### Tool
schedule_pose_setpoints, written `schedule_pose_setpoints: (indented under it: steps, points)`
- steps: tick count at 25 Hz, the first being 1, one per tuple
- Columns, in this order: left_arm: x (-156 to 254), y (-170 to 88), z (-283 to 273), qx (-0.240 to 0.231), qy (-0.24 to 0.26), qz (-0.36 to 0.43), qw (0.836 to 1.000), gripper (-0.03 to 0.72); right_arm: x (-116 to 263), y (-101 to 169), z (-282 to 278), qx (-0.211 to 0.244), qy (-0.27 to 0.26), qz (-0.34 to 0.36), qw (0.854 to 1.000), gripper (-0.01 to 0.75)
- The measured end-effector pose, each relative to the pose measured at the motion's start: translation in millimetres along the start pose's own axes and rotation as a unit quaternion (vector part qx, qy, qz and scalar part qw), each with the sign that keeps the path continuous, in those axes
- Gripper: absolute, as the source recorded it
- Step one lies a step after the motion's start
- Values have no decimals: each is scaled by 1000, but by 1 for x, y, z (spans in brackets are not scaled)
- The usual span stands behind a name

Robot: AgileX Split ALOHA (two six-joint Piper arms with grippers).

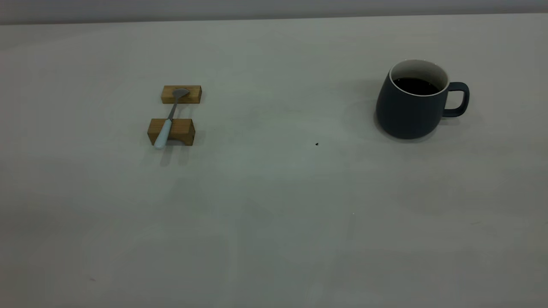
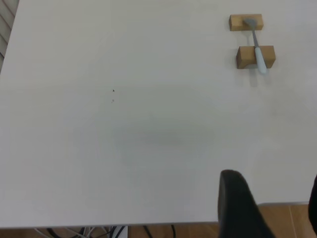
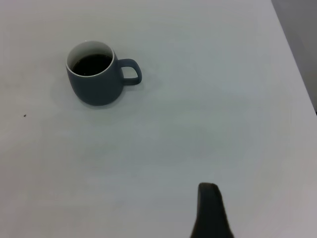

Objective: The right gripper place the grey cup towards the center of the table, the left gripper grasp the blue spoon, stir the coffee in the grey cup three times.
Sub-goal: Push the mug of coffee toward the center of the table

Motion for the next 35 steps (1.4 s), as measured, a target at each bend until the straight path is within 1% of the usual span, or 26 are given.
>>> schedule_pose_setpoints:
  steps: [3, 7, 11, 15, 17, 18, 19, 22, 26, 29, 33, 35]
  points:
    - [0, 0, 0, 0, 0, 0, 1000, 423, 0, 1, 0, -3, 1, 2, 1000, 580]
    - [0, 0, 0, 0, 0, 0, 1000, 423, -1, 6, 1, -22, 7, 11, 1000, 580]
    - [0, 0, 0, 0, 0, 0, 1000, 423, -18, 15, 17, -35, 39, 24, 998, 580]
    - [0, 0, 0, 0, 0, 0, 1000, 423, -40, 22, 57, -22, 85, 13, 996, 580]
    - [0, 0, 0, 0, 0, 0, 1000, 423, -50, 25, 77, -18, 98, -3, 995, 580]
    - [0, 0, 0, 0, 0, 0, 1000, 423, -55, 26, 90, -14, 114, -12, 993, 580]
    - [0, 0, 0, 0, 0, 0, 1000, 423, -61, 28, 101, -14, 117, -26, 993, 580]
    - [0, 0, 0, 0, 0, 0, 1000, 423, -79, 33, 138, -13, 146, -72, 987, 580]
    - [0, 0, 0, 0, 0, 0, 1000, 423, -103, 41, 194, -17, 196, -140, 970, 580]
    - [0, 0, 0, 0, 0, 0, 1000, 423, -114, 46, 240, -27, 227, -198, 953, 580]
    - [0, 0, 0, 0, 0, 0, 1000, 423, -114, 48, 294, -54, 262, -298, 916, 580]
    - [0, 0, 0, 0, 0, 0, 1000, 423, -110, 48, 319, -75, 276, -361, 887, 580]
Point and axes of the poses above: a point on each arm's last joint axis where the gripper is mounted, z pointing out along that axis toward the gripper, y along the wrist's bending axis when the last joint is at zero, x = y × z, the point moved 2 cm from there along z, pointing out along that axis toward the gripper, and after that the axes turned 12 degrees about z, right-handed, at the moved point
